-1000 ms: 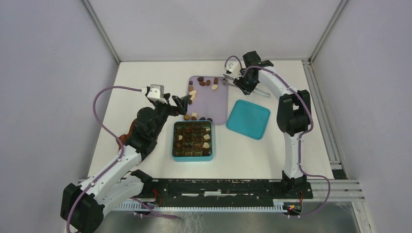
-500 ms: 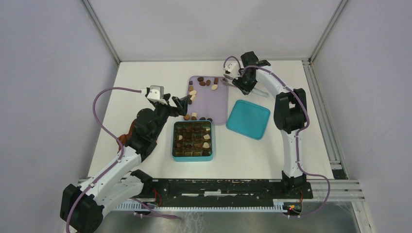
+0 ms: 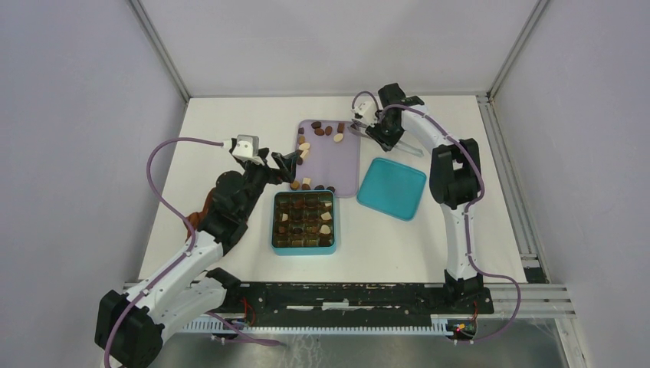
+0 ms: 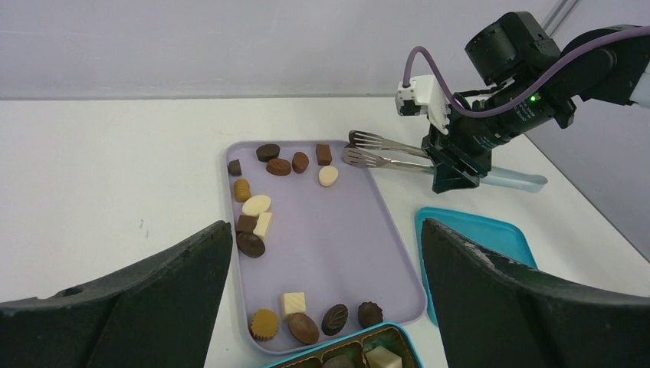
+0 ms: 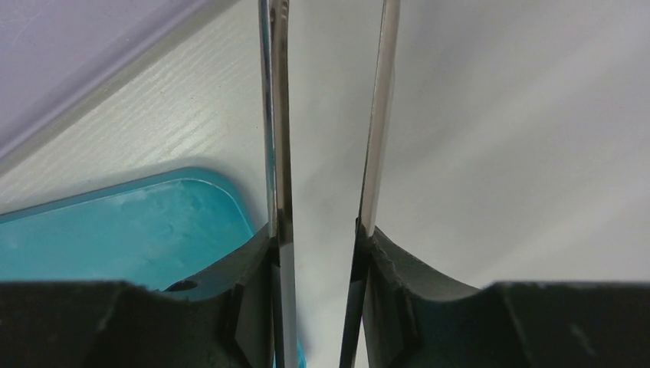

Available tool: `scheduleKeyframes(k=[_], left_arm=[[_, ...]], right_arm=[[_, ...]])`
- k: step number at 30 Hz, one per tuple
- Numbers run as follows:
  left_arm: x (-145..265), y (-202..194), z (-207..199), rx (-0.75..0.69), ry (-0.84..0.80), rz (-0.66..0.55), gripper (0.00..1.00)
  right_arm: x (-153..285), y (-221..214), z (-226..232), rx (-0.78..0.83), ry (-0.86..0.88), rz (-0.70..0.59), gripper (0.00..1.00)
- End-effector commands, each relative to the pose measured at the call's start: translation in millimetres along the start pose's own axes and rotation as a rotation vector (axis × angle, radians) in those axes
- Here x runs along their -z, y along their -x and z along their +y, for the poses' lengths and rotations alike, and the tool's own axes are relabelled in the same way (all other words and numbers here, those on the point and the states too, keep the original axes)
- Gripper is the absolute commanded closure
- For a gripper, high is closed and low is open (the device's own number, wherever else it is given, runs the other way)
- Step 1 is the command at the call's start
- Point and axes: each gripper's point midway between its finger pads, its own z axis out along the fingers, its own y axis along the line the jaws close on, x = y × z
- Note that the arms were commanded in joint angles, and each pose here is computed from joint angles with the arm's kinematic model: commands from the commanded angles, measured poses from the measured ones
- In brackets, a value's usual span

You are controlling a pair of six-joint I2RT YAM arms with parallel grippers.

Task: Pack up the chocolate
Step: Pick up the fake chocolate from the plate.

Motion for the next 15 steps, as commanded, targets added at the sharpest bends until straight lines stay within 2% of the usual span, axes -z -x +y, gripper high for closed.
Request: scheduleKeyframes(k=[1,4,15], left_arm=[[-3,16,-1,-0.032,0.001,-0.054,0.03],[-3,16,-2,-0.032,0.0,-0.052,0.03],[-2,16,-2,-0.034,0.0,-0.054,0.03]], right_arm=[[9,19,-12,-0.007,-0.063,-0.035,0.6],[11,19,-13,-0.005,-0.07,-0.036,0.69],[30,27,-4,0.008,-0.038,-0.091,0.91]])
